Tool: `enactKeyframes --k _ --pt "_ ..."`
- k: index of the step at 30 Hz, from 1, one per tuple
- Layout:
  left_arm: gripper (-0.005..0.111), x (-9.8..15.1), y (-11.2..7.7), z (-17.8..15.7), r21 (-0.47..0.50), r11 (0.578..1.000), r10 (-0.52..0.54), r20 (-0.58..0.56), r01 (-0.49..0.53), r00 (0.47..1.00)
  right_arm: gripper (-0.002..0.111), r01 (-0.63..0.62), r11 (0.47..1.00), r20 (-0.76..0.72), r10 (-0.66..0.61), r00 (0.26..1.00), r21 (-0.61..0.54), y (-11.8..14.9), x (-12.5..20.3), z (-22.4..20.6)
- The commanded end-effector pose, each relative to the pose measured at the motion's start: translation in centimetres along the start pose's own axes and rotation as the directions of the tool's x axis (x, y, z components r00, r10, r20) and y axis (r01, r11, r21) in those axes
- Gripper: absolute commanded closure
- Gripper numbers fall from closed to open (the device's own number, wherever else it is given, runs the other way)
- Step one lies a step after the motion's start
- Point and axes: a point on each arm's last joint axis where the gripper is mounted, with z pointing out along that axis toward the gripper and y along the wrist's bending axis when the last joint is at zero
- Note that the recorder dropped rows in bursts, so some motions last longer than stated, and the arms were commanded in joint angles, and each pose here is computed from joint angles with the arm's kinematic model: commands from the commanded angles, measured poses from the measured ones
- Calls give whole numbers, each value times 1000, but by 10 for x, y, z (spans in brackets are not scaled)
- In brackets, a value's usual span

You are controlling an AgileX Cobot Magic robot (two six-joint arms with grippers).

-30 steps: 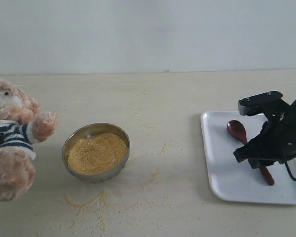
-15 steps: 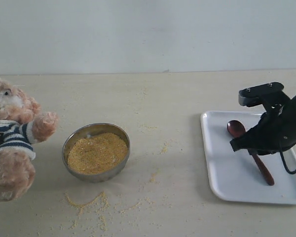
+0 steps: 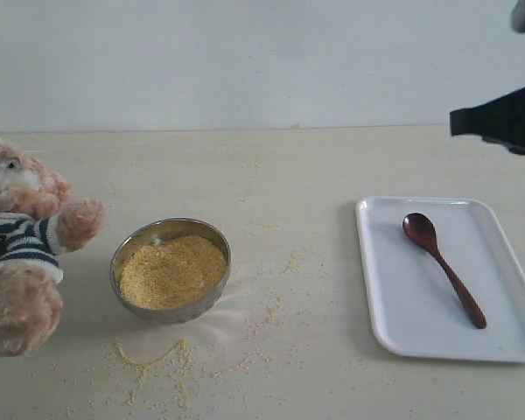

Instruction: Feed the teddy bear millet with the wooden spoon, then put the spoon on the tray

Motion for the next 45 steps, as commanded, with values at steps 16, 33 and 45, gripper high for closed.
enactKeyframes --k 16,33,45 --pt "102 -3 -5 -1 34 999 12 27 -13 1000 108 -23 999 581 35 813 -28 -12 142 -126" --pt "102 -2 -5 -1 33 999 25 20 -25 999 109 212 974 474 -225 851 82 -12 182 -117" --pt "102 -5 -5 -1 33 996 77 55 -79 996 109 90 996 468 -84 880 10 -12 183 -117"
